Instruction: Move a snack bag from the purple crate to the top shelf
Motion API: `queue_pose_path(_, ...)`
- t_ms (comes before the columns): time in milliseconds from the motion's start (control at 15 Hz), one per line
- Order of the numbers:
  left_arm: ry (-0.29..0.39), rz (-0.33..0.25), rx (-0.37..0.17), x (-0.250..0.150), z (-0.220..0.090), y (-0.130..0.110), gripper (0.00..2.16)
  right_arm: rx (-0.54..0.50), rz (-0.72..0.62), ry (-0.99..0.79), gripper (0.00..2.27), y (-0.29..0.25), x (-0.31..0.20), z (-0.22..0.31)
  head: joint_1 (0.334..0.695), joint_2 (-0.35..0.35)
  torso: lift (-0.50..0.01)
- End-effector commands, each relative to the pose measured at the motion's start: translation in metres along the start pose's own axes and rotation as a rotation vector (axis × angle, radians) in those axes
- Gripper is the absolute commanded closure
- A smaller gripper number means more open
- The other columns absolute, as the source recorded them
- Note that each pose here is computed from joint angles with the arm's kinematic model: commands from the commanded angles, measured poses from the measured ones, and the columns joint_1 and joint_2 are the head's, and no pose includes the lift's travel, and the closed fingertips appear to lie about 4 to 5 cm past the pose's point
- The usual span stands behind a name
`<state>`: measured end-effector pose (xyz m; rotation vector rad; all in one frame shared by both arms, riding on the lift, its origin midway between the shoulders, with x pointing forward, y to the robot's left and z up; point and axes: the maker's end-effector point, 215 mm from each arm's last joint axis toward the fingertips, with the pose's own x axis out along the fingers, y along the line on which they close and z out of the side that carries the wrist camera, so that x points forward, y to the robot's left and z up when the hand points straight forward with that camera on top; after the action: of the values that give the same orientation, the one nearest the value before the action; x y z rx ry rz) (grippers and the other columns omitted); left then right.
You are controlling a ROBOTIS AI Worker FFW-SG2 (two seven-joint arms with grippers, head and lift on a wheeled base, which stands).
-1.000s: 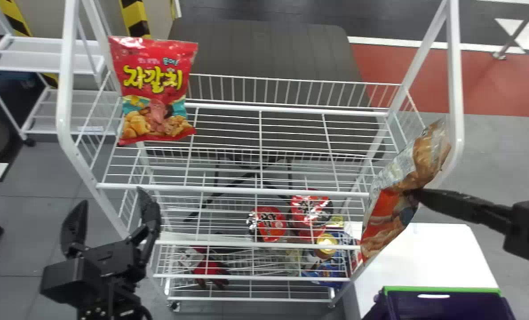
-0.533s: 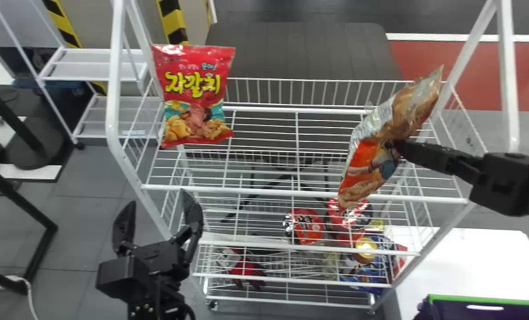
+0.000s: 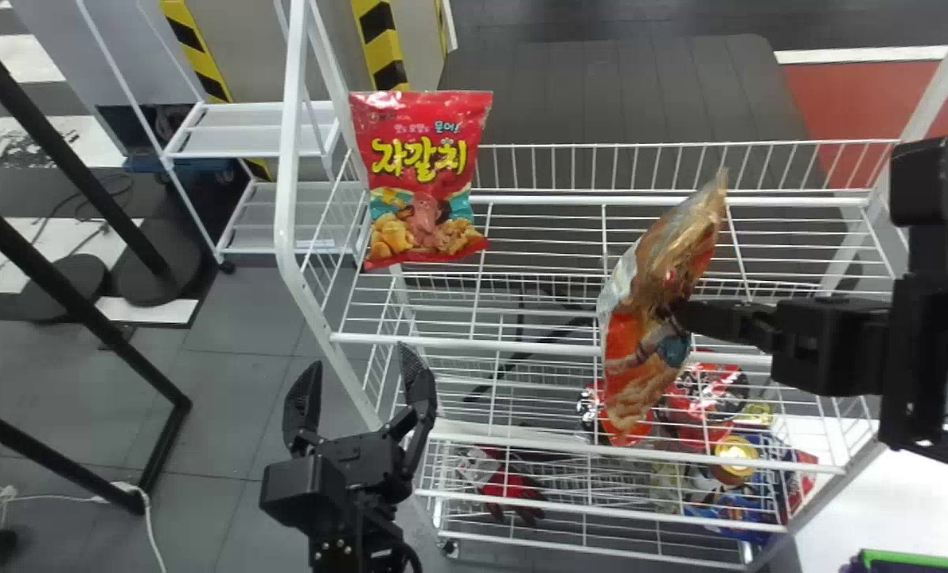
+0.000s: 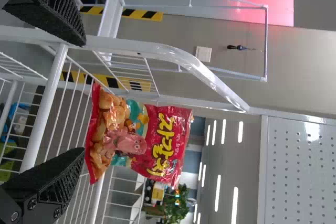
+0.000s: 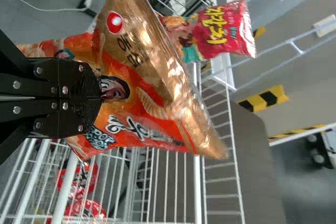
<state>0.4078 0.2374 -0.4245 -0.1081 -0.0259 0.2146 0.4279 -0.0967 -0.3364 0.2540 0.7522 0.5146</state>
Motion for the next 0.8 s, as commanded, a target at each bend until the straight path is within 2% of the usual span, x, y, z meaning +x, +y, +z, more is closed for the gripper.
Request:
queue_pose_path(0,0.005,0.002,0.003,0.000,-0.002,0.002,0.09,0.000,0.042,0.001,2.09,0.012,0.006,0.010,0.695,0.185,0.000)
queue_pose_path(200,0.004,0.005,0.003,0.000,-0.003,0.003,0.09,0.007,0.053,0.018,2.09,0.012,0.018,0.015,0.695,0.200,0.000)
queue_pose_path(600,0.013,0.012,0.010,0.000,-0.008,0.008,0.09,0.013,0.067,-0.240,2.09,0.002,0.049,0.116,0.695,0.203,0.000)
queue_pose_path(733,0.015,0.018,0.015,-0.001,-0.009,0.011,0.09,0.021,0.081,-0.250,2.09,0.003,0.061,0.124,0.695,0.198,0.000)
